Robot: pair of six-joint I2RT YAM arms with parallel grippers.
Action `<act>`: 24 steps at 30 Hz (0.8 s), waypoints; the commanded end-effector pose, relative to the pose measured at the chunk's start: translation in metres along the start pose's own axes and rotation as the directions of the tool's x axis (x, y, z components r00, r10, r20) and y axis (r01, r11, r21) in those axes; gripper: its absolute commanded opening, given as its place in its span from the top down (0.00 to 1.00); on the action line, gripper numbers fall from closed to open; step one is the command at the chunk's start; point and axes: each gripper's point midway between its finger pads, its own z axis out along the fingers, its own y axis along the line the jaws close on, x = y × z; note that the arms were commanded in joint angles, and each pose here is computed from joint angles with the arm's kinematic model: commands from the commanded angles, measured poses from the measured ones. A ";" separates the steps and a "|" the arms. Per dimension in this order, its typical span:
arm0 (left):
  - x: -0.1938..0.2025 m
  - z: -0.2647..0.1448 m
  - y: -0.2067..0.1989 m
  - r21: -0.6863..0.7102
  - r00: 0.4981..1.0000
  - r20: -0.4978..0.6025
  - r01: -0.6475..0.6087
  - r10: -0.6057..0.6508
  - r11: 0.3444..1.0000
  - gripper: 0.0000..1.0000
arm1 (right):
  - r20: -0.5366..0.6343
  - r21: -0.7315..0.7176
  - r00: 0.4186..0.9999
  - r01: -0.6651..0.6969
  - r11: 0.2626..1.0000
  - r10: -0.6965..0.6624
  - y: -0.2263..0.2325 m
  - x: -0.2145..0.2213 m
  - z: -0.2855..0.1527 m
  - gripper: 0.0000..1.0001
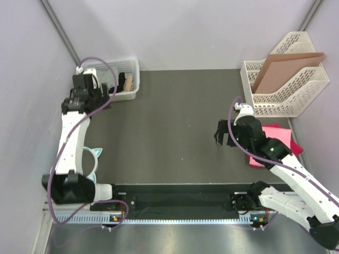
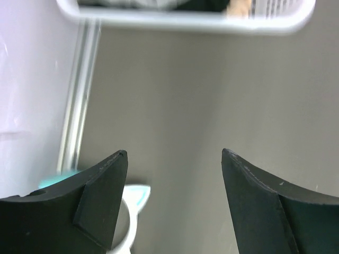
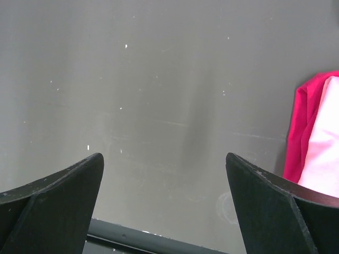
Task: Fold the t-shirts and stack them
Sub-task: Grab the tshirt from the pile
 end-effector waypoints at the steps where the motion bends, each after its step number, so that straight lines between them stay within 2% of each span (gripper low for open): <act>1: -0.076 0.027 0.003 -0.057 0.989 0.142 0.035 -0.026 0.998 0.24 | 0.041 -0.020 0.999 -0.012 1.000 0.013 0.003 -0.011 -0.002 0.02; 2: -0.076 0.045 0.000 -0.061 0.994 0.109 0.024 -0.017 0.998 0.24 | 0.050 -0.025 0.999 -0.013 1.000 0.015 0.003 -0.012 -0.004 0.02; 3: -0.096 0.045 -0.001 -0.058 0.989 0.147 0.028 -0.020 0.998 0.23 | 0.050 -0.022 0.999 -0.017 1.000 0.018 0.002 -0.009 -0.003 0.01; 5: -0.102 0.069 -0.005 -0.057 0.991 0.131 0.014 -0.007 0.998 0.23 | 0.053 -0.022 0.998 -0.018 1.000 0.019 0.001 -0.007 -0.003 0.01; 6: -0.120 0.068 -0.005 -0.054 0.986 0.167 0.022 -0.012 0.998 0.22 | 0.048 -0.019 0.999 -0.015 1.000 0.016 -0.001 -0.004 -0.002 0.01; 8: -0.123 0.094 -0.005 -0.068 0.989 0.146 0.011 -0.001 0.998 0.19 | 0.050 -0.025 0.999 -0.016 1.000 0.017 0.000 -0.003 -0.002 0.01; 9: -0.139 0.096 -0.003 -0.072 0.984 0.179 0.021 -0.008 0.997 0.15 | 0.045 -0.023 0.999 -0.016 1.000 0.017 -0.001 0.000 0.000 0.01; 10: -0.143 0.104 0.005 -0.088 0.984 0.177 0.035 -0.019 0.996 0.14 | 0.046 -0.027 0.999 -0.019 0.999 0.021 -0.001 0.001 0.000 0.01; 11: -0.135 0.130 0.008 -0.100 0.990 0.138 0.044 -0.029 0.994 0.14 | 0.045 -0.033 0.999 -0.021 0.999 0.023 0.000 0.002 0.000 0.01; 13: -0.151 0.141 0.028 -0.107 0.984 0.151 0.113 -0.096 0.988 0.13 | 0.042 -0.033 0.999 -0.019 0.999 0.020 0.000 0.003 0.000 0.01; 14: -0.137 0.172 0.031 -0.106 0.989 0.096 0.124 -0.114 0.987 0.12 | 0.040 -0.033 0.999 -0.020 0.999 0.021 0.000 0.003 0.000 0.01; 15: -0.154 0.172 0.038 -0.104 0.982 0.130 0.148 -0.134 0.984 0.12 | 0.039 -0.031 0.999 -0.019 0.999 0.020 -0.001 0.003 0.000 0.01; 16: -0.138 0.198 0.047 -0.123 0.986 0.077 0.156 -0.147 0.980 0.12 | 0.033 -0.036 0.999 -0.013 0.999 0.014 0.000 0.005 0.000 0.01; 18: -0.131 0.212 0.055 -0.135 0.987 0.061 0.153 -0.146 0.979 0.13 | 0.033 -0.036 0.999 -0.014 0.999 0.015 0.001 0.004 -0.001 0.01; 24: -0.074 0.257 0.050 -0.122 0.992 -0.064 0.099 -0.107 0.988 0.15 | 0.019 -0.047 1.000 -0.019 0.999 0.020 0.004 0.004 0.000 0.00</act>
